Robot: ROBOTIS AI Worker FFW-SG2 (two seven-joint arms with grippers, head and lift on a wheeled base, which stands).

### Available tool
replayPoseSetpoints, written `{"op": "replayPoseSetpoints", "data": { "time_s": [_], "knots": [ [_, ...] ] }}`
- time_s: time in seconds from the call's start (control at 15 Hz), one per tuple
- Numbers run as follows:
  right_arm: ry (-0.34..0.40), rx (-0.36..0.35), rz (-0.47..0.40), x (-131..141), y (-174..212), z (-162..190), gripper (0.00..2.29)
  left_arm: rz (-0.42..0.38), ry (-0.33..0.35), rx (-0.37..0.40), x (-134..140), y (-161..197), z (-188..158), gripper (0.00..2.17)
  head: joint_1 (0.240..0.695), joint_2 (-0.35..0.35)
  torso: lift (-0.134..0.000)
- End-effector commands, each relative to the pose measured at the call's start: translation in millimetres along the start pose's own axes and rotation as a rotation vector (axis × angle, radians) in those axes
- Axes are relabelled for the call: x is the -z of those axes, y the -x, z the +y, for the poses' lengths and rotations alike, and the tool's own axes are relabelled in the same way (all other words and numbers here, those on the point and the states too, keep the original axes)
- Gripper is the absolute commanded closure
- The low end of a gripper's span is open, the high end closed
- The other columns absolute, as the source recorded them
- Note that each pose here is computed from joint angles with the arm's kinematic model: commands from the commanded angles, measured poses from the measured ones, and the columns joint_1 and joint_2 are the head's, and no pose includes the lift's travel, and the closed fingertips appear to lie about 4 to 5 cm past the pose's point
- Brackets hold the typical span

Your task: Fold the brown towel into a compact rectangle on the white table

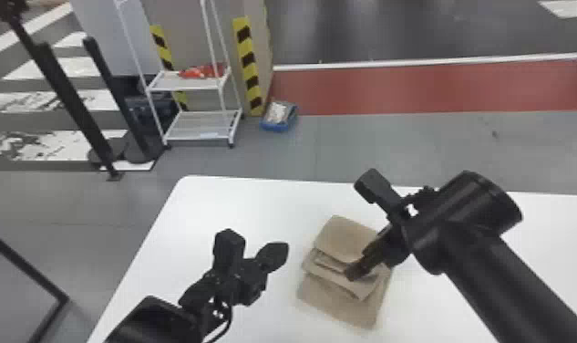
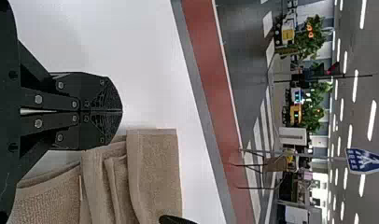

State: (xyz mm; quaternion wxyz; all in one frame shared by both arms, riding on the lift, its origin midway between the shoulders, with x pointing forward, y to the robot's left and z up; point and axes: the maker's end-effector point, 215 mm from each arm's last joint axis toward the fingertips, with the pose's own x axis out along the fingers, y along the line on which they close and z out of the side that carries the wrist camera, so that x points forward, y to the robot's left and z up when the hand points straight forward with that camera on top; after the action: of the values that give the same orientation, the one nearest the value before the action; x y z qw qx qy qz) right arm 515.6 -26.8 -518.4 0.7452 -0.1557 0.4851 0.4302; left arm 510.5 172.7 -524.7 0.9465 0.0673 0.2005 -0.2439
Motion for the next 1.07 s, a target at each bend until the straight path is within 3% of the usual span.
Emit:
{"op": "replayPoseSetpoints", "data": {
  "time_s": [0.0, 0.4, 1.0],
  "knots": [
    [0.033, 0.002, 0.044, 10, -9, 2, 0.36, 0.004, -0.003, -0.003, 5, 3, 2, 1.74, 0.695, 0.156, 0.000],
    [0.109, 0.003, 0.079, 21, -20, -11, 0.36, 0.001, 0.000, -0.002, 8, 3, -1, 1.74, 0.695, 0.150, 0.000],
    [0.111, -0.017, 0.043, 6, -18, -4, 0.37, -0.009, -0.001, 0.006, 5, 0, -6, 1.74, 0.695, 0.152, 0.000]
  ]
}}
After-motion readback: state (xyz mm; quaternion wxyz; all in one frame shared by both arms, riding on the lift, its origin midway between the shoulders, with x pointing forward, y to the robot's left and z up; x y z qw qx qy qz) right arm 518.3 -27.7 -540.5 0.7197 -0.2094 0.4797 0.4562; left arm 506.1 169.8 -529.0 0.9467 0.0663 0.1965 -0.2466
